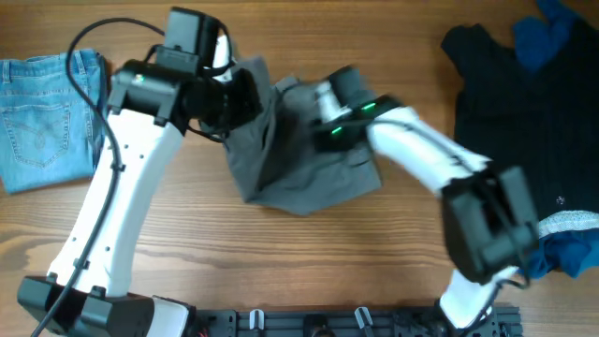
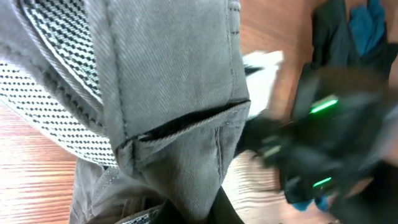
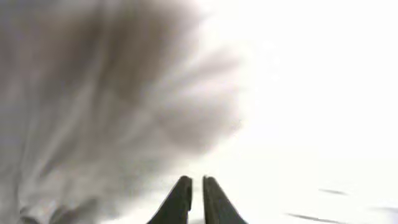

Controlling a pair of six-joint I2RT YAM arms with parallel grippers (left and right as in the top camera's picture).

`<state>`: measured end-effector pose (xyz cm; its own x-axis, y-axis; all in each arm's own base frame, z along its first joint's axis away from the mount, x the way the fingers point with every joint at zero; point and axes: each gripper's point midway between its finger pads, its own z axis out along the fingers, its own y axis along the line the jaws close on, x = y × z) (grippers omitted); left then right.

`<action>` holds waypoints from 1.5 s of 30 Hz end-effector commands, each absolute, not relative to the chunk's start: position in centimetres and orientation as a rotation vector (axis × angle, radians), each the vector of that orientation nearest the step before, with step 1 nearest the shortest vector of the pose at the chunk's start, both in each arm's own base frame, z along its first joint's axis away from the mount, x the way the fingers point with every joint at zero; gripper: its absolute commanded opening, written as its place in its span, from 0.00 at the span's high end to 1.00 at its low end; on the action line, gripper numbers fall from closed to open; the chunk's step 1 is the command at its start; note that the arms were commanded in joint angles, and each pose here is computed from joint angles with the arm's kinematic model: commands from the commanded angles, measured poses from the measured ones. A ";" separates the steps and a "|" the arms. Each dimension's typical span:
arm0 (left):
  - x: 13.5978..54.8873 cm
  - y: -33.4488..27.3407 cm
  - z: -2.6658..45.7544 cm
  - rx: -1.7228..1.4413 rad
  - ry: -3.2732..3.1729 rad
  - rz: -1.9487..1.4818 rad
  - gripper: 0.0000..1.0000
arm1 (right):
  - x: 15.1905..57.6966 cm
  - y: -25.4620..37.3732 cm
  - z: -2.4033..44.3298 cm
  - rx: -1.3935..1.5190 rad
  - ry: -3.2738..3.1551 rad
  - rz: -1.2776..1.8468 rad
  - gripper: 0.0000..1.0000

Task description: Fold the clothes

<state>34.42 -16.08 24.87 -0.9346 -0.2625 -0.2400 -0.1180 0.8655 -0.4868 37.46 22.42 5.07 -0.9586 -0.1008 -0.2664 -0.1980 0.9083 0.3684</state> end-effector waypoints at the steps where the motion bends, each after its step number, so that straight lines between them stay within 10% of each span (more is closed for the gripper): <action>1: 34.7 -18.6 23.8 -0.187 2.772 -0.676 0.96 | 39.4 15.6 6.9 -0.065 2.811 0.429 0.86; 16: 34.9 -28.5 14.8 0.069 2.918 -0.671 0.94 | 36.7 6.9 4.7 0.232 2.987 0.083 0.86; 17: 34.9 -28.8 14.4 0.079 2.923 -0.669 0.76 | 36.6 6.3 4.7 0.268 2.991 0.065 0.86; 18: 34.9 -28.9 14.4 0.090 2.921 -0.668 0.37 | 36.6 5.8 4.7 0.286 2.994 0.062 0.86; 19: 35.0 -28.8 14.4 0.106 2.914 -0.663 0.26 | 36.5 5.4 4.7 0.295 2.997 0.059 0.86; 24: 40.6 -22.2 17.3 -0.007 2.742 -0.482 0.09 | 36.6 3.4 7.0 0.367 2.968 0.061 0.86; 32: 46.3 -14.0 15.1 -0.290 2.692 -0.421 0.12 | 36.9 11.3 16.6 -0.110 2.692 0.744 0.86; 45: 41.5 -19.8 13.7 -0.078 2.879 -0.797 0.14 | 32.6 5.7 6.3 0.496 2.949 0.333 0.68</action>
